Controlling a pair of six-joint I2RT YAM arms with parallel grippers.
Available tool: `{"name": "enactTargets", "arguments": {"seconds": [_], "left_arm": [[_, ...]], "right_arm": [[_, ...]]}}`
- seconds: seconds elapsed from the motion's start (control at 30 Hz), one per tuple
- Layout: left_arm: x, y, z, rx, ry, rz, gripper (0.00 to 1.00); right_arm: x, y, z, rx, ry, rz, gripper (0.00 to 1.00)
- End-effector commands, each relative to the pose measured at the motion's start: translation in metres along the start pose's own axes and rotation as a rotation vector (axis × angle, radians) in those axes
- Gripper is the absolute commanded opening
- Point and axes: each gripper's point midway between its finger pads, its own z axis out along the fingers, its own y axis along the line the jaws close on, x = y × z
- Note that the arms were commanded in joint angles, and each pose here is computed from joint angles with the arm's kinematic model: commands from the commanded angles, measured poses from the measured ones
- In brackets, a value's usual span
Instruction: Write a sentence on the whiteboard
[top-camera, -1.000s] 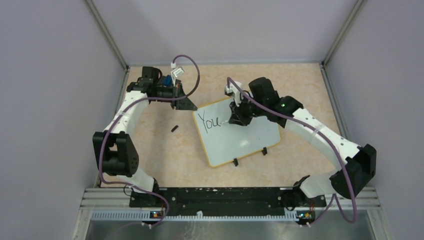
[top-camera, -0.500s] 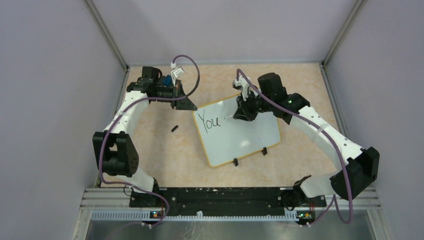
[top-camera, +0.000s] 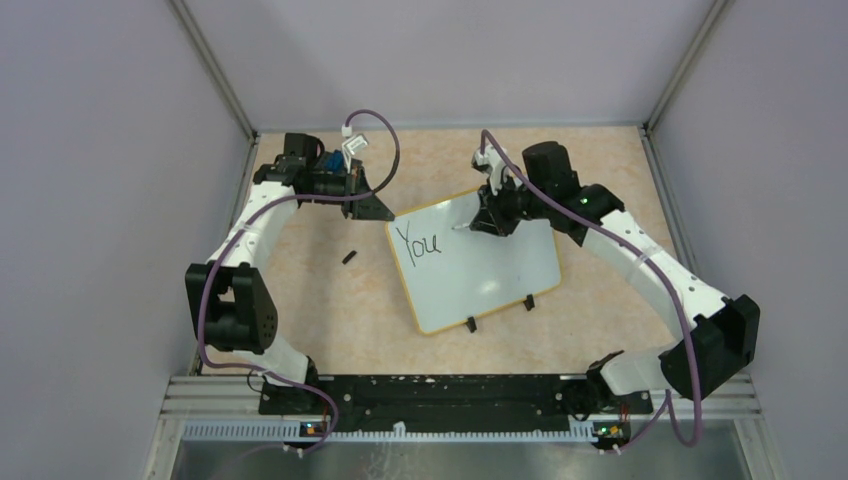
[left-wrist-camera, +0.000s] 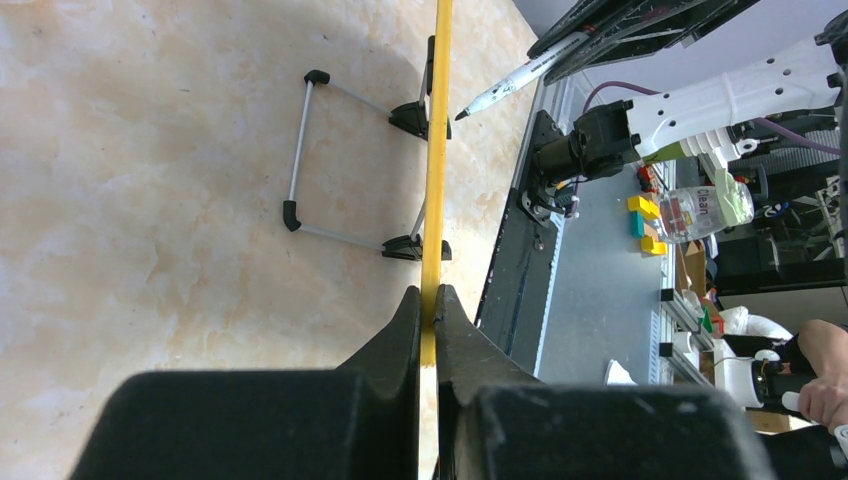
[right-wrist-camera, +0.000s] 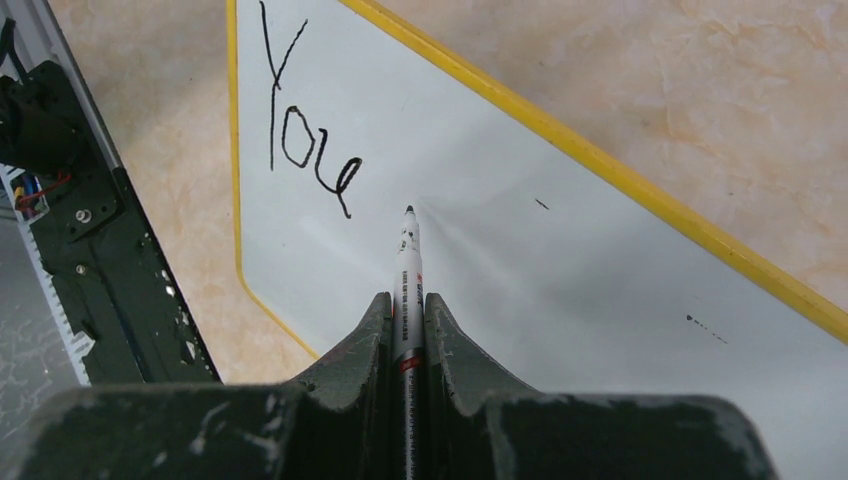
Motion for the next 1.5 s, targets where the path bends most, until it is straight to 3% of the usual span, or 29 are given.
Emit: {"name": "enactTargets", "arguments": {"seconds": [0.0, 0.97, 1.47], "left_arm": [[0.003, -0.011, 0.001, 0.006, 0.009, 0.021, 0.00], [0.004, -0.012, 0.001, 0.003, 0.009, 0.025, 0.00], [0.003, -0.011, 0.001, 0.002, 0.010, 0.024, 0.00]], "right_arm": [[-0.026, 0.001, -0.012, 0.013, -0.087, -0.032, 0.00], [-0.036, 0.000, 0.013, 0.016, -0.083, -0.045, 0.00], [-0.004, 0.013, 0.026, -0.017, -0.007, -0.048, 0.00]]}}
